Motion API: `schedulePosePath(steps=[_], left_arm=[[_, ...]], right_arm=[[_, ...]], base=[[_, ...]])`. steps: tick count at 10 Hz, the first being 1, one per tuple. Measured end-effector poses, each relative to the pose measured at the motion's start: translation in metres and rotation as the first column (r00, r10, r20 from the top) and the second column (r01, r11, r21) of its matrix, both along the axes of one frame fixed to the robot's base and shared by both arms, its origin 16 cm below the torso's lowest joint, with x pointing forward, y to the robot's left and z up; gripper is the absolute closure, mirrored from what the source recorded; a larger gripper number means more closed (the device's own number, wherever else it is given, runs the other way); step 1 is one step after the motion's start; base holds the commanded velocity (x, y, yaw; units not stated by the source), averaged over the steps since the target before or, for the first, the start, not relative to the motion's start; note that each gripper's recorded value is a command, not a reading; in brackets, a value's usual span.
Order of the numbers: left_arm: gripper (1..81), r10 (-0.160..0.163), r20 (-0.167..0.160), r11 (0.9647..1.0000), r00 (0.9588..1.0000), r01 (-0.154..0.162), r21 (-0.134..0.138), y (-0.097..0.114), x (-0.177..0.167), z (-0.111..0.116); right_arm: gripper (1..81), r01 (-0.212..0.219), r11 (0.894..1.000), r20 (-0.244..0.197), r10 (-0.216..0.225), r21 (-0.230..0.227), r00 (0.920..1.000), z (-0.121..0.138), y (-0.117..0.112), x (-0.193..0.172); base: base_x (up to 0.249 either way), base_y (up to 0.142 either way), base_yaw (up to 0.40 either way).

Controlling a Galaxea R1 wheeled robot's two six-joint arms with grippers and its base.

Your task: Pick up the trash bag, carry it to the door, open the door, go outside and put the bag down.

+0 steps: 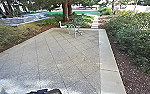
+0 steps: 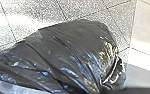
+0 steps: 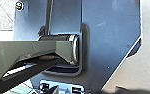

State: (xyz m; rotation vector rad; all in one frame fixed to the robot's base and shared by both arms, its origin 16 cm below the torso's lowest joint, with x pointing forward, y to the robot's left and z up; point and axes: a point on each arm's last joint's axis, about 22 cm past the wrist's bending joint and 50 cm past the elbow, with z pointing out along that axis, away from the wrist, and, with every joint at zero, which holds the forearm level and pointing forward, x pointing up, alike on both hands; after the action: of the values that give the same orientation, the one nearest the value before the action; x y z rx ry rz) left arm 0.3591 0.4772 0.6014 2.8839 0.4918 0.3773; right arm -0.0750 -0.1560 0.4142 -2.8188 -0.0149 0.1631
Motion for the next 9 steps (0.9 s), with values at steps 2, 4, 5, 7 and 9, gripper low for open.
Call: schedulePosePath(steps=[2,4,5,7,9], left_arm=[[1.0,0.008,-0.015,0.9994,0.9999,-0.008,0.034,0.025,0.000,0.009],[1.0,0.019,-0.024,0.9996,0.9995,-0.018,0.019,0.018,0.000,0.007],[1.0,0.016,-0.024,0.9997,0.9996,-0.016,0.017,0.016,0.000,0.006],[1.0,0.016,-0.037,0.9998,0.9992,-0.015,0.013,0.013,-0.010,0.000],[1.0,0.001,-0.072,0.9999,0.9974,-0.002,-0.013,-0.012,-0.045,-0.020]], right_arm=[[1.0,0.000,1.000,0.000,0.000,0.000,1.0000,0.000,0.000,0.000],[1.0,0.000,1.000,-0.001,0.000,0.000,1.0000,0.000,0.000,0.000],[1.0,0.000,1.000,-0.001,0.000,0.000,1.0000,0.000,0.000,0.000],[1.0,0.000,1.000,0.001,0.000,0.000,1.0000,0.000,0.000,0.001],[1.0,0.000,1.000,0.038,0.000,0.000,0.9993,0.000,0.000,0.018]], base=[[0.000,0.000,0.000],[0.000,0.000,0.000],[0.000,0.000,0.000],[0.000,0.000,0.000],[0.000,0.000,0.000]])
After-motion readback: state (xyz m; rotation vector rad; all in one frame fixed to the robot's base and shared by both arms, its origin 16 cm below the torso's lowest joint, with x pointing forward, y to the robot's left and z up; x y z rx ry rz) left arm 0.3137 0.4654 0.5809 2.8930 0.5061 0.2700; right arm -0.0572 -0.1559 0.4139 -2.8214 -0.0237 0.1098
